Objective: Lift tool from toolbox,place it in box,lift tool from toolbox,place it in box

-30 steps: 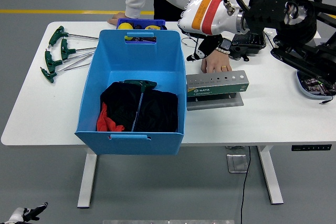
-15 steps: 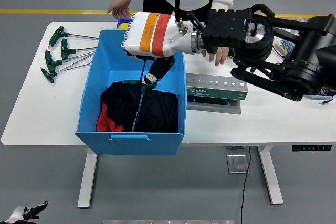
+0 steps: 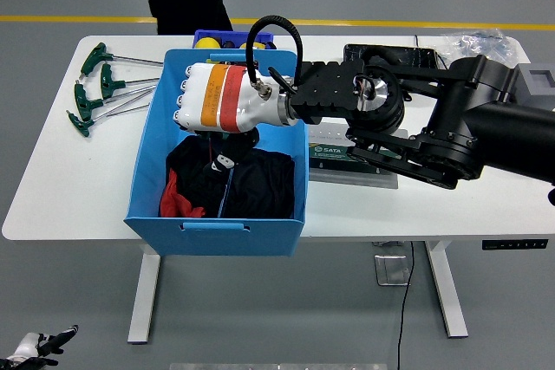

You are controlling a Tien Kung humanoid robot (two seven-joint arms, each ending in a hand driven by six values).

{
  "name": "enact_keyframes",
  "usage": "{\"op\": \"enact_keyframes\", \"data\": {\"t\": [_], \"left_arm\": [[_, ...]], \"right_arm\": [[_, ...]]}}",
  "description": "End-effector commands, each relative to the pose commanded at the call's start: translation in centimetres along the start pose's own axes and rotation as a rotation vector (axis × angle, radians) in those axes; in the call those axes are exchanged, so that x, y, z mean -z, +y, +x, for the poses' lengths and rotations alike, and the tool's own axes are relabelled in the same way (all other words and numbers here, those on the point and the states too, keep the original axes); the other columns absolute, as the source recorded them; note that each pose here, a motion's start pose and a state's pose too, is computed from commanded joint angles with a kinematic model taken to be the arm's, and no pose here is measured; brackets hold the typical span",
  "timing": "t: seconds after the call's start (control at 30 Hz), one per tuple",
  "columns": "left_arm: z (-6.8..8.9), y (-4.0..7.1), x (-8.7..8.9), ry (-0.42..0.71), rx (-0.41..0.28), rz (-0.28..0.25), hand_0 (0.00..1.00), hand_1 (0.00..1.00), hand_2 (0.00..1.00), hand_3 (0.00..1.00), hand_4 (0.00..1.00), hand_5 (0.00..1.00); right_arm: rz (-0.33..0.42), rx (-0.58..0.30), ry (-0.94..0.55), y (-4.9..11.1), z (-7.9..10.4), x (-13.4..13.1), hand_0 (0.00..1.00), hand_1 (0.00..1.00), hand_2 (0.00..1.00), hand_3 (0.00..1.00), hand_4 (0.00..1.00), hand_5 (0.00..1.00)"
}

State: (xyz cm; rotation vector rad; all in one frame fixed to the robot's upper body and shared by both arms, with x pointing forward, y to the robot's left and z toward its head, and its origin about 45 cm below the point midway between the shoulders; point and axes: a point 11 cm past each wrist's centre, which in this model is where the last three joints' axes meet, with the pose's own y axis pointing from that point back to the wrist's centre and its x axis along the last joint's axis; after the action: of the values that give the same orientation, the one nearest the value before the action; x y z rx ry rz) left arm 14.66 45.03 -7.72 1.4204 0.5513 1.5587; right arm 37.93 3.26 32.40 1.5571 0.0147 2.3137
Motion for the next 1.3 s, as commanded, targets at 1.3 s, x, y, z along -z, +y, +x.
{"op": "enact_keyframes", "data": {"t": [1.3], "left_arm": [[-2.3,0.4,2.2,0.007,0.066,0.042,0.706,0.693,0.719,0.726,0.745,0.671]], "right_arm": [[-0.68,-0.097,-0.749,20.7,-14.8,-8.1,0.78,0.754,0.817,0.86,0.966,0.66]]}}
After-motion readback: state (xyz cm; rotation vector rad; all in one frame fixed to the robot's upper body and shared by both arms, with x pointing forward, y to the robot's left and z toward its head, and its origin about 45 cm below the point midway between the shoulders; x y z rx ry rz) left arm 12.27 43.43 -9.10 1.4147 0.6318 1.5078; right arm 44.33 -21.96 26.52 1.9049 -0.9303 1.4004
